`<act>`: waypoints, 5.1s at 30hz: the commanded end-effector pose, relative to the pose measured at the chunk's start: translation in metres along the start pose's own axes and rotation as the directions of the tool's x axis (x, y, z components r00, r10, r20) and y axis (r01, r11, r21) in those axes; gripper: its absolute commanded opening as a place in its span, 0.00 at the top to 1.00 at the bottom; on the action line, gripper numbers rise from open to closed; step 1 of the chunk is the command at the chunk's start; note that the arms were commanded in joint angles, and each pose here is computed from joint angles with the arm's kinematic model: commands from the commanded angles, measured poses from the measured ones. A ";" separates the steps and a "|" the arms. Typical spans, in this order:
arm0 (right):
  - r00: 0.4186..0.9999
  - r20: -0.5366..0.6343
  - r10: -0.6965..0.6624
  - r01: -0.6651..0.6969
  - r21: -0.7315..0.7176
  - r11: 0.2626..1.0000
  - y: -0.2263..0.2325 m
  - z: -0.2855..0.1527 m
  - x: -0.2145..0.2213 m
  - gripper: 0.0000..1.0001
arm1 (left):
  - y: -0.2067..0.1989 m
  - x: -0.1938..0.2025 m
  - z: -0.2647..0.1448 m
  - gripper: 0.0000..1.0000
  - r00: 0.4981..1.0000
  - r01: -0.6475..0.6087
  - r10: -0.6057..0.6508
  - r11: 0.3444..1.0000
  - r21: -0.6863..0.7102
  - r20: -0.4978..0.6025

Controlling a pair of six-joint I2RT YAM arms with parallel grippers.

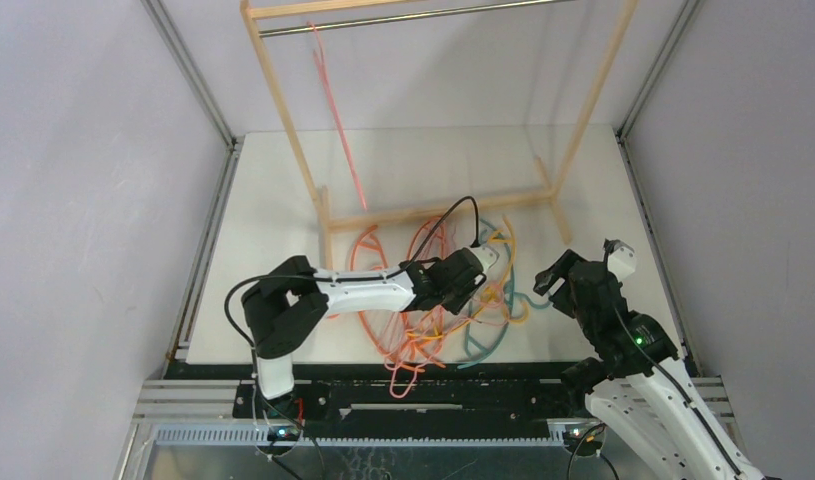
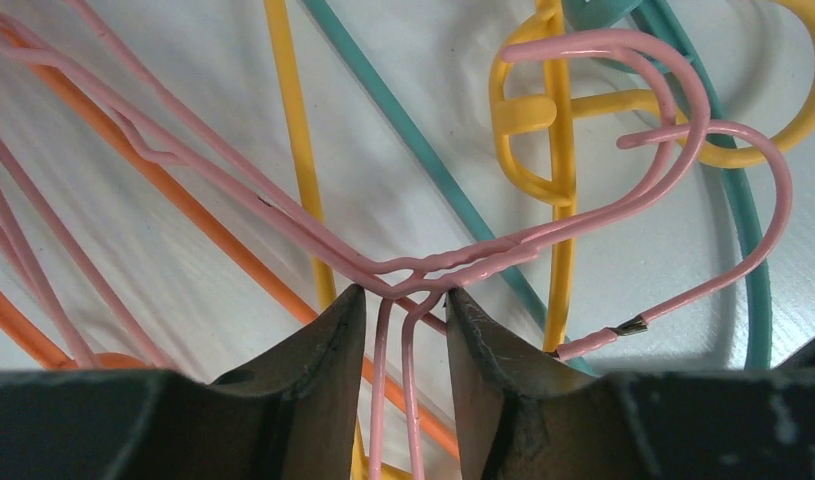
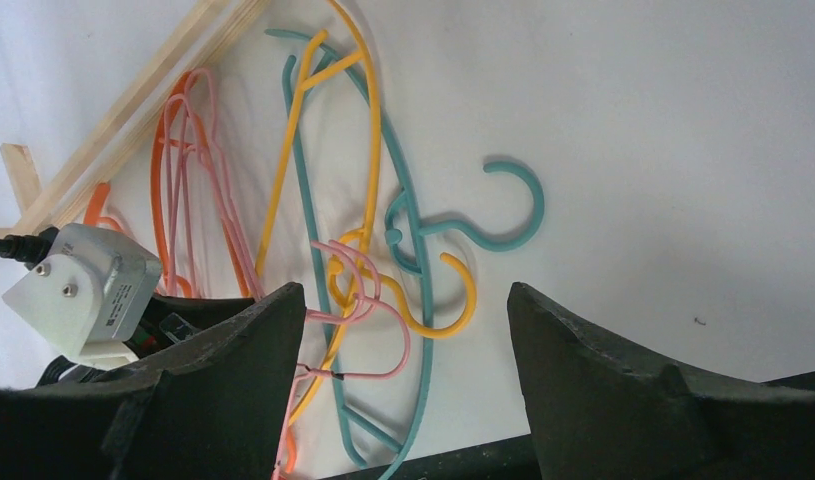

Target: Organize the hangers

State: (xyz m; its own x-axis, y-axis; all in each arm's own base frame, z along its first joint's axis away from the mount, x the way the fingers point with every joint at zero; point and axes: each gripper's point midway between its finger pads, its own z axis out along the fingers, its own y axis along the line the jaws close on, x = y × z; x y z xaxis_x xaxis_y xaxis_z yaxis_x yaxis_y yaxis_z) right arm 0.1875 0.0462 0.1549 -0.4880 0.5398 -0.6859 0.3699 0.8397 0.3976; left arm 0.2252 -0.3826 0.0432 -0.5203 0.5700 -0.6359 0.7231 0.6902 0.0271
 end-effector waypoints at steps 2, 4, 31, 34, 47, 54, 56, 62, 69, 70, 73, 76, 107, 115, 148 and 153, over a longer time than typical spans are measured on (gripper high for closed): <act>1.000 0.014 0.015 -0.015 -0.018 1.000 0.004 -0.001 -0.004 0.18 | 0.000 -0.003 0.008 0.57 1.000 0.001 -0.001 1.000 -0.009 0.015; 1.000 0.014 0.011 -0.011 -0.019 1.000 0.004 -0.002 -0.004 0.18 | -0.001 -0.004 0.009 0.57 1.000 -0.002 0.002 1.000 -0.008 0.011; 0.999 0.016 0.040 -0.040 -0.022 0.999 0.000 -0.005 -0.001 0.18 | 0.028 -0.091 -0.096 0.83 0.976 0.016 -0.005 0.999 -0.049 0.216; 0.999 0.012 0.043 -0.043 -0.025 0.999 0.000 -0.004 0.000 0.18 | 0.036 -0.103 -0.113 0.92 0.970 0.029 -0.009 0.997 -0.076 0.244; 0.999 0.014 0.029 -0.028 -0.042 0.999 0.001 -0.006 0.000 0.18 | 0.060 -0.072 -0.110 1.00 0.979 0.062 -0.031 0.987 -0.149 0.201; 0.999 0.013 0.033 -0.033 -0.047 0.998 0.001 -0.007 0.000 0.18 | 0.094 -0.059 -0.127 1.00 0.981 0.091 -0.047 0.970 -0.228 0.188; 0.999 0.009 0.034 -0.034 -0.047 0.998 0.002 -0.007 0.000 0.19 | 0.101 -0.063 -0.138 1.00 0.977 0.110 -0.061 0.966 -0.235 0.205; 0.999 0.002 0.038 -0.038 -0.053 0.998 0.005 -0.006 0.001 0.19 | 0.105 -0.090 -0.178 1.00 0.952 0.158 -0.089 0.962 -0.223 0.293; 0.999 0.002 0.046 -0.046 -0.059 0.997 0.005 -0.007 0.001 0.20 | 0.111 -0.123 -0.232 1.00 0.897 0.226 -0.127 0.955 -0.192 0.423; 0.999 0.004 0.047 -0.047 -0.061 0.997 0.005 -0.007 0.000 0.21 | 0.112 -0.129 -0.241 1.00 0.885 0.237 -0.133 0.953 -0.186 0.446; 0.998 0.015 0.059 -0.057 -0.070 0.996 0.006 -0.009 -0.002 0.23 | 0.115 -0.150 -0.267 1.00 0.844 0.268 -0.149 0.949 -0.166 0.515; 0.997 0.030 0.073 -0.071 -0.079 0.994 0.006 -0.012 -0.005 0.25 | 0.116 -0.180 -0.291 1.00 0.797 0.300 -0.167 0.944 -0.140 0.581; 0.996 0.082 0.044 -0.038 -0.070 0.997 0.012 -0.022 -0.028 0.24 | 0.201 -0.325 -0.358 1.00 0.408 0.542 -0.166 0.835 -0.092 0.898; 0.996 0.079 0.040 -0.035 -0.066 0.997 0.010 -0.021 -0.026 0.24 | 0.229 -0.337 -0.358 1.00 0.354 0.611 -0.148 0.784 -0.109 0.924; 0.996 0.086 0.037 -0.033 -0.044 0.998 0.009 -0.017 -0.028 0.23 | 0.278 -0.316 -0.264 1.00 0.527 0.610 -0.331 0.789 -0.077 0.783; 0.995 0.091 0.036 -0.032 -0.041 0.999 0.007 -0.018 -0.029 0.23 | 0.281 -0.296 -0.238 1.00 0.576 0.626 -0.362 0.772 -0.110 0.733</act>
State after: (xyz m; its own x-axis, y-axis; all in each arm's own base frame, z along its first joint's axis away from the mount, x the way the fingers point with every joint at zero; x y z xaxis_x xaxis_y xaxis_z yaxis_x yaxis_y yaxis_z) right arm 0.1849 0.0419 0.1730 -0.4507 0.5537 -0.7002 0.3615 0.8304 0.4240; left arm 0.4700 -0.2477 0.4770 -0.0803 -0.2969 -0.9515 0.2195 0.9259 -0.3074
